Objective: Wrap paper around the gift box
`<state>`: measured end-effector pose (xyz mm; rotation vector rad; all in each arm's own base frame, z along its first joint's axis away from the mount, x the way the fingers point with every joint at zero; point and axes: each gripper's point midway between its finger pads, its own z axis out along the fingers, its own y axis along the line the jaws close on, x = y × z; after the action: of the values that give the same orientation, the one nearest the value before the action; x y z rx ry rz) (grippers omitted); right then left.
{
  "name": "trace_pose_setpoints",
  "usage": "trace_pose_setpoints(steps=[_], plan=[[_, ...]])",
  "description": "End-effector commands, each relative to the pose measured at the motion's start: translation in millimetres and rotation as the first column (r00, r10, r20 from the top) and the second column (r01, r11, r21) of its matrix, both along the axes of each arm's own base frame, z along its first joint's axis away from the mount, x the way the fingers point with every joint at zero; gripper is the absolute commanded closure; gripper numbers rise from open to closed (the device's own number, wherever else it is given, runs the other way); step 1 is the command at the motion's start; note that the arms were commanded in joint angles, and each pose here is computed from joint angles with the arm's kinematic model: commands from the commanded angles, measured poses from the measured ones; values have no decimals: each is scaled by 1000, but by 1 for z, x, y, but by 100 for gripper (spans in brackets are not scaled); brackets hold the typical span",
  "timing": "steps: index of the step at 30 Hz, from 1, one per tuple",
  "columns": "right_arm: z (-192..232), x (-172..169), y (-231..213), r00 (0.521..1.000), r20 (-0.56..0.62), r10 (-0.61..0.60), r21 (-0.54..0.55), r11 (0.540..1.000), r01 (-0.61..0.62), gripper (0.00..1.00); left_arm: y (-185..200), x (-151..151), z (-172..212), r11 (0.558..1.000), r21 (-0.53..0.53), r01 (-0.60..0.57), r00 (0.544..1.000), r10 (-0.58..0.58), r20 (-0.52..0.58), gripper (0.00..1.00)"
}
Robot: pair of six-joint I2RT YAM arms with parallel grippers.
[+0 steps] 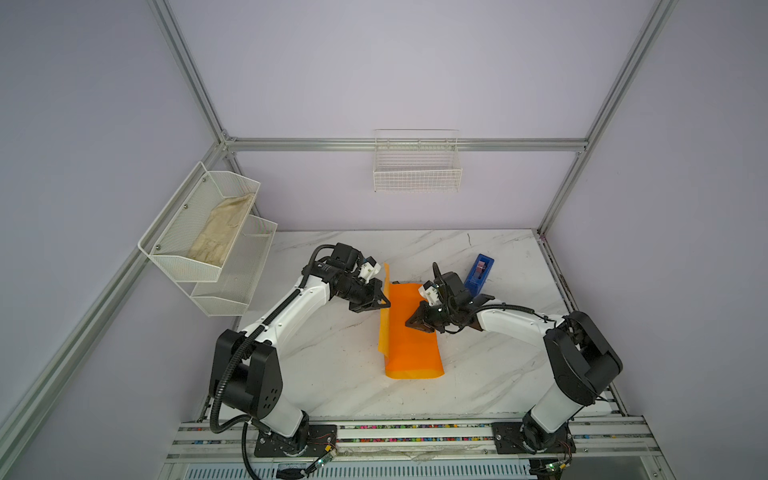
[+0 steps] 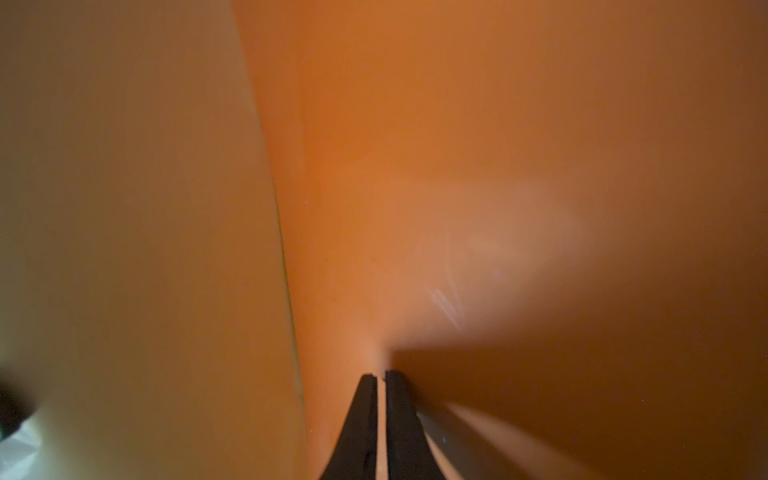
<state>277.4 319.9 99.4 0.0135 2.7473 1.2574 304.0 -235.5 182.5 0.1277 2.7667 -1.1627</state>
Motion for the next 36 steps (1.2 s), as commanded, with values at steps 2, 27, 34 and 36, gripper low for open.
trace_pose_setpoints(steps=[2, 27, 34, 36], plan=[[-43, -15, -18, 996, -87, -32, -122, 992, 22, 88, -16, 14, 28, 999, -35, 16, 998, -14, 67, 100], [-49, -18, -18, 995, -93, -39, -101, 995, 29, 88, -16, 12, -54, 991, 119, -54, 995, 64, -78, 100], [-50, -18, -17, 995, -95, -36, -97, 995, 27, 88, -30, 10, -43, 993, 46, -111, 991, 114, -65, 100], [-49, -18, -17, 995, -93, -34, -97, 995, 25, 88, -31, 8, -46, 992, 58, -114, 991, 118, -66, 100]])
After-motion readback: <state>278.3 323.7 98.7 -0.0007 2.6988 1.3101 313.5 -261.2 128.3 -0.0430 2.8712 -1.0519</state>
